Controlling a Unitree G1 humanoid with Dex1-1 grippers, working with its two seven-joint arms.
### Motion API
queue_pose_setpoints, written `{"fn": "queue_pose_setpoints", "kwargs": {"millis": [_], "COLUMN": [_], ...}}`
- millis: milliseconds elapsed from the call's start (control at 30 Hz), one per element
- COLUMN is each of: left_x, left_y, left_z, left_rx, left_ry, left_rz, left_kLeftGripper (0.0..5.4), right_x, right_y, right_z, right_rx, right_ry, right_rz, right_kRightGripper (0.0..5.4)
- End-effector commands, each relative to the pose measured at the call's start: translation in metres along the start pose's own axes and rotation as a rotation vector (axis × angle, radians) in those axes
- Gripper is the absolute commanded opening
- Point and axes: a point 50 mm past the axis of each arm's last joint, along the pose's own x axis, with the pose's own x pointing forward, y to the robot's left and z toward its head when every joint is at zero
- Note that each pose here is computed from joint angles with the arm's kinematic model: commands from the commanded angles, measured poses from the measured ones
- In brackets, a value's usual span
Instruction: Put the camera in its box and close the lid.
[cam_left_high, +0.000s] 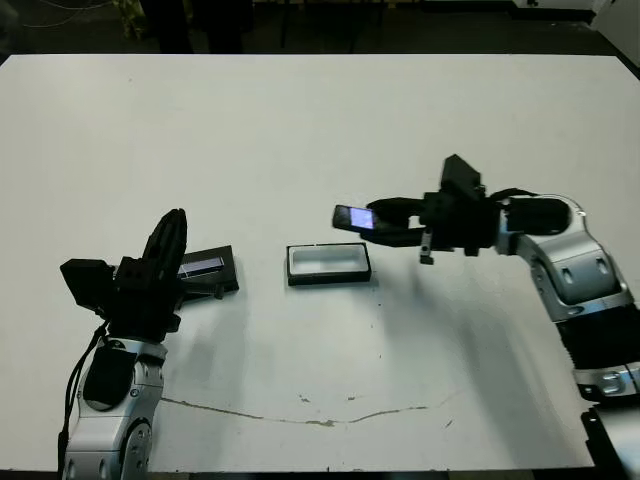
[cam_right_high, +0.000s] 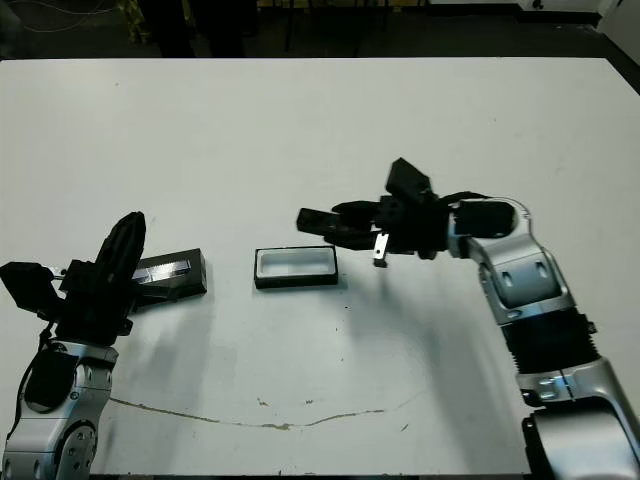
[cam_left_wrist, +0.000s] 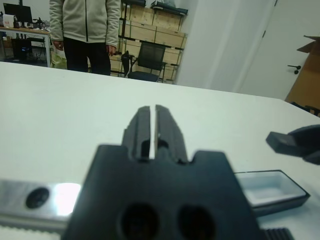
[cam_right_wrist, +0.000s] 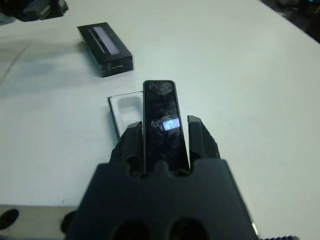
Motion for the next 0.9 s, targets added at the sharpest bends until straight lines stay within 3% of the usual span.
{"fn": "queue_pose_setpoints", "kwargs": {"millis": [33, 900], "left_x": [-0.004, -0.006], "left_y": [0.003, 0.002], "left_z": [-0.007, -0.008], "left_rx": [0.000, -0.006], "left_ry": [0.039, 0.042], "left_rz": [0.011, 0.011], "left_kLeftGripper": [0.00, 0.00], "right_x": [0.007, 0.029], "right_y": [0.003, 0.010], "right_z": [-0.001, -0.014], "right_rx": [0.025, -0.020], "right_ry": [0.014, 0.168], "right_rz": [0.039, 0.090], "right_kRightGripper": [0.86, 0.86]}}
